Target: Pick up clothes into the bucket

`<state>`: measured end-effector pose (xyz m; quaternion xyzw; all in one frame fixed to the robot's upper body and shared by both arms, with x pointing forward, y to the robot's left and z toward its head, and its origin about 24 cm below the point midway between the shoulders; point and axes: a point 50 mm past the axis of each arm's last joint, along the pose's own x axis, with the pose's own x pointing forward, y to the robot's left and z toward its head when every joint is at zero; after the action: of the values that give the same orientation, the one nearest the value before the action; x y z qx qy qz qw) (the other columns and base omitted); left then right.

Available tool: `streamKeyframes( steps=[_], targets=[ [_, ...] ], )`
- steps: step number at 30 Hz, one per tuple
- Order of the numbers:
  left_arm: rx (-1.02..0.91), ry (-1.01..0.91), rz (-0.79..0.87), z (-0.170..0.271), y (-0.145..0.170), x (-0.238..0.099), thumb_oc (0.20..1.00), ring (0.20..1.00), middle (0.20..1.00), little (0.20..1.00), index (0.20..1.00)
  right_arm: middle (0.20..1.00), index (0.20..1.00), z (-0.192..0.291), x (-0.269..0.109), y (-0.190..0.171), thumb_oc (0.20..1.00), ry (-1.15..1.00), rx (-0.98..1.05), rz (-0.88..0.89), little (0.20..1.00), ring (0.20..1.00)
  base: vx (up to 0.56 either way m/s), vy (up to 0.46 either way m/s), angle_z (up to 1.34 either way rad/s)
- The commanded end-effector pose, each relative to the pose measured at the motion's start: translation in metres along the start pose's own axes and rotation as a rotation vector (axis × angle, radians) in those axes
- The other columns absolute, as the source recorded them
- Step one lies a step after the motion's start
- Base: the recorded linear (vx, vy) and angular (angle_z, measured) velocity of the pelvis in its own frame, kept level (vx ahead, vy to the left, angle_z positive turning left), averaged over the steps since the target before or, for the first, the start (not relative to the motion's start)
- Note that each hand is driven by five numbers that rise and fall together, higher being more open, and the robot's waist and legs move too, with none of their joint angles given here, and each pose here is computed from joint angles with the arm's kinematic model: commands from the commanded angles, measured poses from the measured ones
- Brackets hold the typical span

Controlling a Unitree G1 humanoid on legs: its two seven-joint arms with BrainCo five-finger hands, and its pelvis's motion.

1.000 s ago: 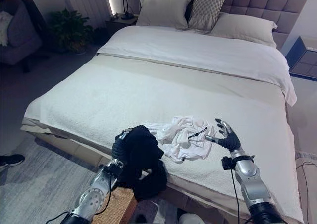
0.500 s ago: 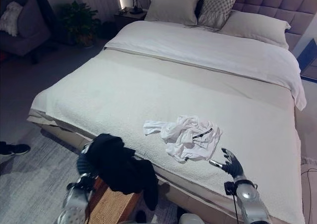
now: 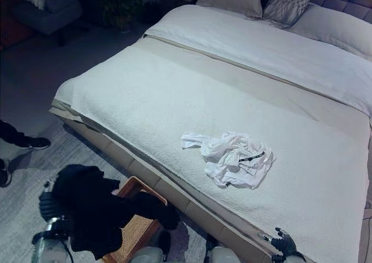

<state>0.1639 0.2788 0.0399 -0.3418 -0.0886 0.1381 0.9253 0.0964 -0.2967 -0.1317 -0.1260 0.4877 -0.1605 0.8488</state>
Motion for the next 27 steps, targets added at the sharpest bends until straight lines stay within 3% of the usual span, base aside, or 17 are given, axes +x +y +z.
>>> streamKeyframes(
  steps=[1,7,27],
  targets=[
    [0.078,-0.331,-0.226,0.066,-0.043,0.016,0.200,0.200,0.200,0.200,0.200,1.000,1.000,0.018,0.006,0.007,1.000,-0.035,-0.029,0.000,1.000,1.000,0.01,0.006,0.04],
    [0.173,-0.510,-0.339,0.103,-0.075,0.029,0.200,0.200,0.200,0.200,0.200,1.000,1.000,0.026,0.009,0.020,1.000,-0.042,-0.052,0.042,1.000,1.000,0.00,0.001,0.06],
    [0.376,-0.737,-0.349,0.153,-0.088,0.029,0.200,0.200,0.200,0.200,0.200,1.000,1.000,0.023,0.009,0.023,1.000,-0.019,-0.059,0.056,1.000,1.000,0.00,-0.001,0.02]
  ],
)
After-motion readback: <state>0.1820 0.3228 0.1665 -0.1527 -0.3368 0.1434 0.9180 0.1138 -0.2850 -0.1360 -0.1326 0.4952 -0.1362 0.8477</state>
